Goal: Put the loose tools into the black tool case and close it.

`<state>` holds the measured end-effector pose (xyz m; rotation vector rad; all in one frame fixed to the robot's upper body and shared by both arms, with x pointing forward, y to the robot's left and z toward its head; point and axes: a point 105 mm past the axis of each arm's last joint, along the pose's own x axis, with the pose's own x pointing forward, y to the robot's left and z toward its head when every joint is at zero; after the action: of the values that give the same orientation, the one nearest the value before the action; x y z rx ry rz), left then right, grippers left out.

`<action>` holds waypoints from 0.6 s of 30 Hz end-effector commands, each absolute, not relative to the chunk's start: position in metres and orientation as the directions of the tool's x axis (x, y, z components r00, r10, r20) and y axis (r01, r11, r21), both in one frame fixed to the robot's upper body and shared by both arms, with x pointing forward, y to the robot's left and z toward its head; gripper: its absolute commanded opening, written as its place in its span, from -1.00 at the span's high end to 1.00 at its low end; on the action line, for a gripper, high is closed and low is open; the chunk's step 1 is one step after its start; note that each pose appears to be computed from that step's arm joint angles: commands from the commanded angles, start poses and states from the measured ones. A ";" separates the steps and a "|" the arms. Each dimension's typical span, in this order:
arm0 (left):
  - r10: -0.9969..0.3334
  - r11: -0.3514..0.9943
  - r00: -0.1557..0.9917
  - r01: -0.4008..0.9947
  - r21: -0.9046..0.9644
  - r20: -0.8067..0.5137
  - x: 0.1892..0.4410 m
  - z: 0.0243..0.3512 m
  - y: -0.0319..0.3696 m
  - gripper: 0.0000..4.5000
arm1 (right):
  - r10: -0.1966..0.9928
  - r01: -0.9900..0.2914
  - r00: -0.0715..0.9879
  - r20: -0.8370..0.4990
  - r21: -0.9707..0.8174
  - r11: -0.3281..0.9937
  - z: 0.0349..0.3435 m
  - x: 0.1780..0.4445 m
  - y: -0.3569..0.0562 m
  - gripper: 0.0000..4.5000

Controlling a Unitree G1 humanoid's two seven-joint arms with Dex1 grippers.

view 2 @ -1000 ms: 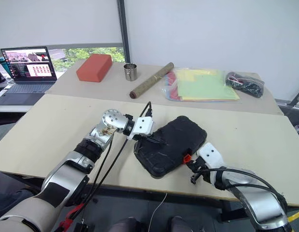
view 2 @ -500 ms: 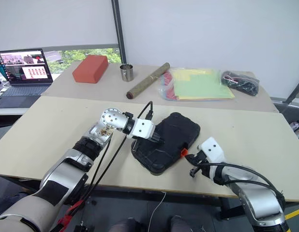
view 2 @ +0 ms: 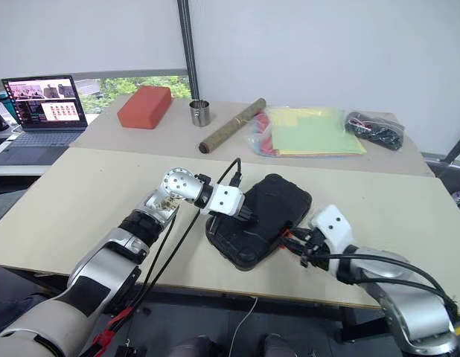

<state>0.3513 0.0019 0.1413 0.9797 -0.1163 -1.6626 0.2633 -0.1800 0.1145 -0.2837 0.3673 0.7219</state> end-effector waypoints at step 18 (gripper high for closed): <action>-0.739 -0.370 -0.013 0.843 0.390 -0.673 0.351 0.097 0.034 1.00 | 0.656 -0.720 0.684 -0.319 -0.145 0.679 0.118 0.300 -0.165 -0.22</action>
<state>0.3539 0.0097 0.1424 0.9905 -0.1038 -1.6451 0.2975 -0.1716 0.1036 -0.2555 0.3226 0.7611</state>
